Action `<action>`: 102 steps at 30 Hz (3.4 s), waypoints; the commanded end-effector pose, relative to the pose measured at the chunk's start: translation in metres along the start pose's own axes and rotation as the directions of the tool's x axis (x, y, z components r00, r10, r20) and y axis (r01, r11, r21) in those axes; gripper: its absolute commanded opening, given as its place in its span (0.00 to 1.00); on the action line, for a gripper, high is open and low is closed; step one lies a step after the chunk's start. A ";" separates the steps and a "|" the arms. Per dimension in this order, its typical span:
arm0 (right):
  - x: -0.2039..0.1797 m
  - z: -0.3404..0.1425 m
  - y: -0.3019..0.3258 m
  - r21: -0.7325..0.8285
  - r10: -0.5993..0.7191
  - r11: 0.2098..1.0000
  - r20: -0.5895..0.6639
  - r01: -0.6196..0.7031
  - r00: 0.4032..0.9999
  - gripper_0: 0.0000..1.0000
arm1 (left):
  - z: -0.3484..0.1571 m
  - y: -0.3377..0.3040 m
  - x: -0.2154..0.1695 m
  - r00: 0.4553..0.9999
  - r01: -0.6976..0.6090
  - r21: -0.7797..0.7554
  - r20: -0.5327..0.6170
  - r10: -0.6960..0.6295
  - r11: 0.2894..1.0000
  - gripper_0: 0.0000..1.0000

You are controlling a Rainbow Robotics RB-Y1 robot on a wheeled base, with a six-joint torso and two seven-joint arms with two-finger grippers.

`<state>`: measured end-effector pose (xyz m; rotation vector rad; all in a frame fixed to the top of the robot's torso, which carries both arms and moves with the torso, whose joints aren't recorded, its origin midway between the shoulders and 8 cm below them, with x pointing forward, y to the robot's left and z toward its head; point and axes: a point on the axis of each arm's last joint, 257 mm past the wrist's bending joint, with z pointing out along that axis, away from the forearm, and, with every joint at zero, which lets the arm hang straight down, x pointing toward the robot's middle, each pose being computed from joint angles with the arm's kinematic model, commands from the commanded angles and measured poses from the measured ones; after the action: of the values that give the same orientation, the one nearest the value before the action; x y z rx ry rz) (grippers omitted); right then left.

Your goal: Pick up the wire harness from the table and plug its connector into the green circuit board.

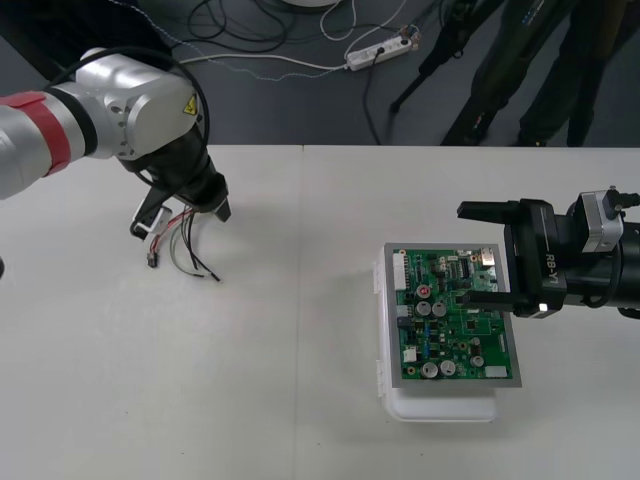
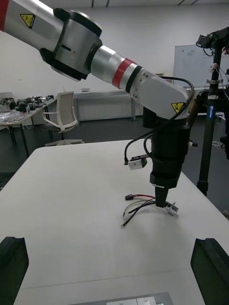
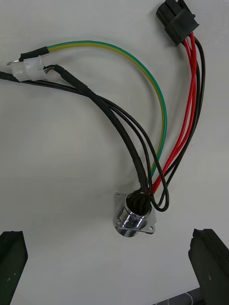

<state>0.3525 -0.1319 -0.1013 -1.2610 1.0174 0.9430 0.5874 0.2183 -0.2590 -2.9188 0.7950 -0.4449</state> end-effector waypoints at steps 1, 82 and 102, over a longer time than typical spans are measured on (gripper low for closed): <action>-0.012 0.006 -0.003 -0.030 -0.091 0.995 0.011 0.091 0.996 1.00 | -0.018 0.004 0.043 0.977 -0.196 0.046 -0.083 0.199 0.980 1.00; -0.027 -0.004 -0.009 -0.044 -0.110 0.993 0.007 0.111 0.994 1.00 | 0.060 -0.012 0.027 0.962 -0.190 0.118 -0.175 0.209 0.975 1.00; -0.029 -0.004 -0.008 -0.045 -0.105 0.993 0.012 0.106 0.994 1.00 | 0.063 -0.014 0.023 0.965 -0.173 0.119 -0.176 0.193 0.978 0.00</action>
<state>0.3533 -0.1371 -0.0825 -1.2912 0.9392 0.8988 0.6309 0.2259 -0.3039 -2.6803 1.0720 -0.6844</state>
